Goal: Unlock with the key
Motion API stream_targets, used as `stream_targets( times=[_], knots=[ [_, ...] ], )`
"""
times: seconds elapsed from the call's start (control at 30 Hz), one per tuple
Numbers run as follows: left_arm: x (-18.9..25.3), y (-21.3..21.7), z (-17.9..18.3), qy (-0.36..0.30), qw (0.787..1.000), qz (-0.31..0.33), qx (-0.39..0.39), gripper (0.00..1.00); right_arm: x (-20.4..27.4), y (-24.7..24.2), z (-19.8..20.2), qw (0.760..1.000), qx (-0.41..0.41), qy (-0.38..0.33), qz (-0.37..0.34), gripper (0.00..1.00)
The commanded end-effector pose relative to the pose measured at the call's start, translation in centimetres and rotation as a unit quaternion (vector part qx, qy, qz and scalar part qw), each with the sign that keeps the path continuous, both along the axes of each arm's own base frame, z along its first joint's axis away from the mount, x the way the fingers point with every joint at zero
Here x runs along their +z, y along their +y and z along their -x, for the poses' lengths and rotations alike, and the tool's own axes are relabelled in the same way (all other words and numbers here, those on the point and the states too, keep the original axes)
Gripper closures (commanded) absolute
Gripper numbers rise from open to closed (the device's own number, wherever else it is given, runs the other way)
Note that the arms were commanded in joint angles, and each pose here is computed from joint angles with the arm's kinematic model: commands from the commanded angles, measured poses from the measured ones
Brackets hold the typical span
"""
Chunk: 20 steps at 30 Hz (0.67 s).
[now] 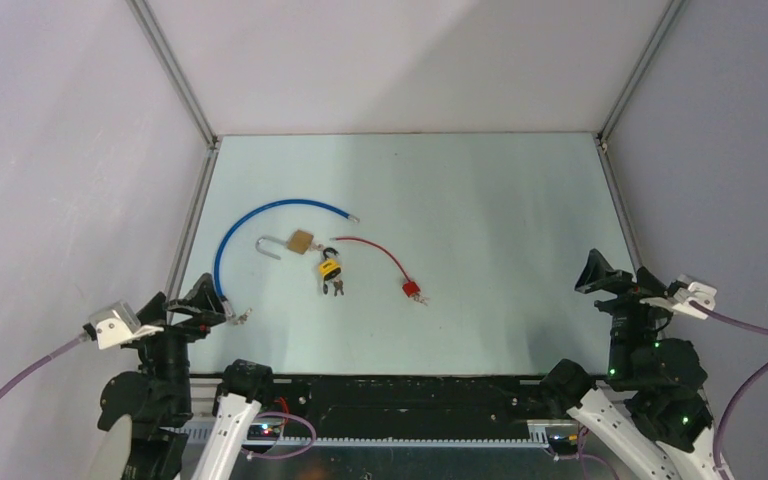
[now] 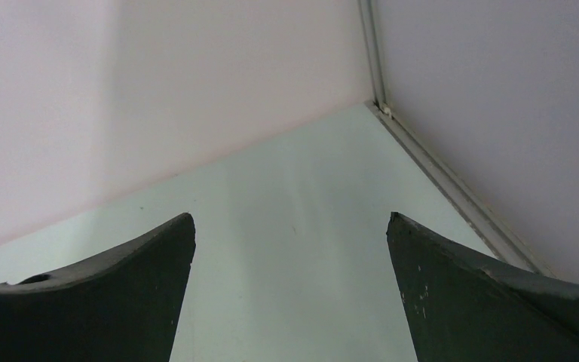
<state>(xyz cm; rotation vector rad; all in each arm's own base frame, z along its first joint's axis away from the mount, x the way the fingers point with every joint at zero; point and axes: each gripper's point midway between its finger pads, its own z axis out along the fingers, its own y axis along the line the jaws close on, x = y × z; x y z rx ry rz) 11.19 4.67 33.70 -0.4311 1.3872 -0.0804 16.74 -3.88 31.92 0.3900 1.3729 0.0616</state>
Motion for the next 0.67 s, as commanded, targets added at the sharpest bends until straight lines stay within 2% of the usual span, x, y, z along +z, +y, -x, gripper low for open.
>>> stream_targets(
  times=[0.0, 0.63],
  knots=[
    [-0.1, 0.5, 0.6, -0.018, 1.000, 0.006, 0.010, 0.00, -1.1, -1.8, 1.2, 1.000, -0.027, -0.011, -0.002, 0.01],
    [0.2, 1.9, 0.5, -0.034, 0.997, 0.032, 0.055, 0.00, -0.9, -1.0, 0.9, 0.999, -0.024, -0.030, 0.004, 0.01]
  ],
)
